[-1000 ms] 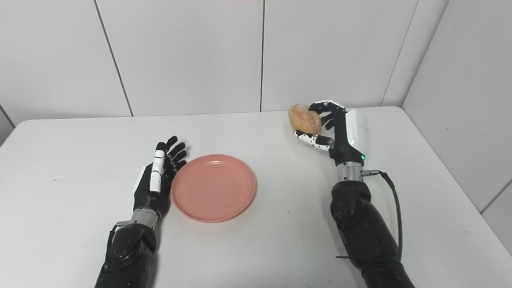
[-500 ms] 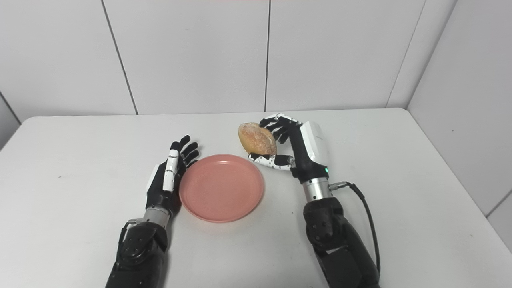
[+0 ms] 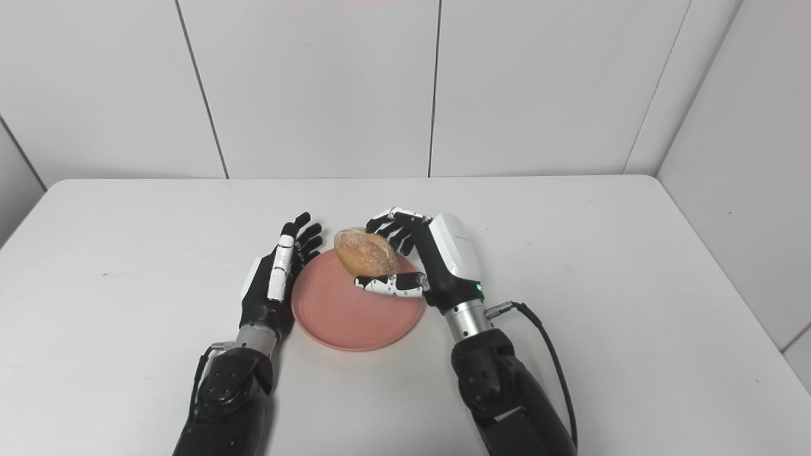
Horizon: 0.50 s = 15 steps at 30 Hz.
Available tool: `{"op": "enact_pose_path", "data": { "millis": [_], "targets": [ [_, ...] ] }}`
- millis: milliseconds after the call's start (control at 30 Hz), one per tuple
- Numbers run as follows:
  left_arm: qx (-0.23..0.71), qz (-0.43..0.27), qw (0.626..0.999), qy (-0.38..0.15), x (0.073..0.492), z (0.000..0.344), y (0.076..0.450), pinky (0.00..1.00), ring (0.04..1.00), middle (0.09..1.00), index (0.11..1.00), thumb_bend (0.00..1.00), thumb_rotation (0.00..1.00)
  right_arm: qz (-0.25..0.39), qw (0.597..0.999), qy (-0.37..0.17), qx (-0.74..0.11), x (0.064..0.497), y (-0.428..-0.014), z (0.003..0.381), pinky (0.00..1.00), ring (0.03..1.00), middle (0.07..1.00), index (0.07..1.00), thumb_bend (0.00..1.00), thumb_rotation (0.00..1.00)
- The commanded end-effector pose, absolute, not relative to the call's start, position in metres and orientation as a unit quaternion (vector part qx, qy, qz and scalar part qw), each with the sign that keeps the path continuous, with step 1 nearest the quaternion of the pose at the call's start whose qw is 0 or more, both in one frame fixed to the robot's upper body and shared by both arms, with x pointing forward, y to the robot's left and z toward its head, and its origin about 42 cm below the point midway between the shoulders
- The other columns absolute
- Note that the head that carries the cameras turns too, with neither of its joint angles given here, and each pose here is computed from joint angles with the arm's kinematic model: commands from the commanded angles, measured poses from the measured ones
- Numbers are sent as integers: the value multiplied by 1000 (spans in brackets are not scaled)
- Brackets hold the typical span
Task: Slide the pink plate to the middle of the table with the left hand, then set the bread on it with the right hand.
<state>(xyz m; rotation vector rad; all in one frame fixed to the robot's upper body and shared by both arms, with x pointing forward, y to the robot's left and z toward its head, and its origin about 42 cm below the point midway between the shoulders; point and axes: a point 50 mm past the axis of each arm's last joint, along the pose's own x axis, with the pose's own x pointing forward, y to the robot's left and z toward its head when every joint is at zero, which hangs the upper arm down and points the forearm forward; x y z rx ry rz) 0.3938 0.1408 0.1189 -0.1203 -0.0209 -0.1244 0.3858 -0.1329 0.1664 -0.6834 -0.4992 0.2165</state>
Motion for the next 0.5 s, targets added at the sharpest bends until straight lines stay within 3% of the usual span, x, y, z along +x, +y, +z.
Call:
{"op": "enact_pose_path", "data": {
  "millis": [0, 300, 467],
  "targets": [
    [-54, -56, 996, -33, 403, 132, 139, 913, 905, 895, 891, 565, 1000, 110, 886, -303, -333, 396, -123, 193, 358, 433, 459, 528, 511, 0],
    [-42, -40, 998, -33, 403, 132, 142, 898, 902, 887, 877, 549, 1000, 145, 857, -307, -388, 401, -114, 178, 330, 394, 445, 535, 510, 0],
    [-40, -35, 998, -34, 403, 133, 143, 888, 896, 884, 873, 542, 1000, 149, 848, -302, -409, 404, -115, 173, 365, 420, 451, 533, 511, 0]
  ]
}}
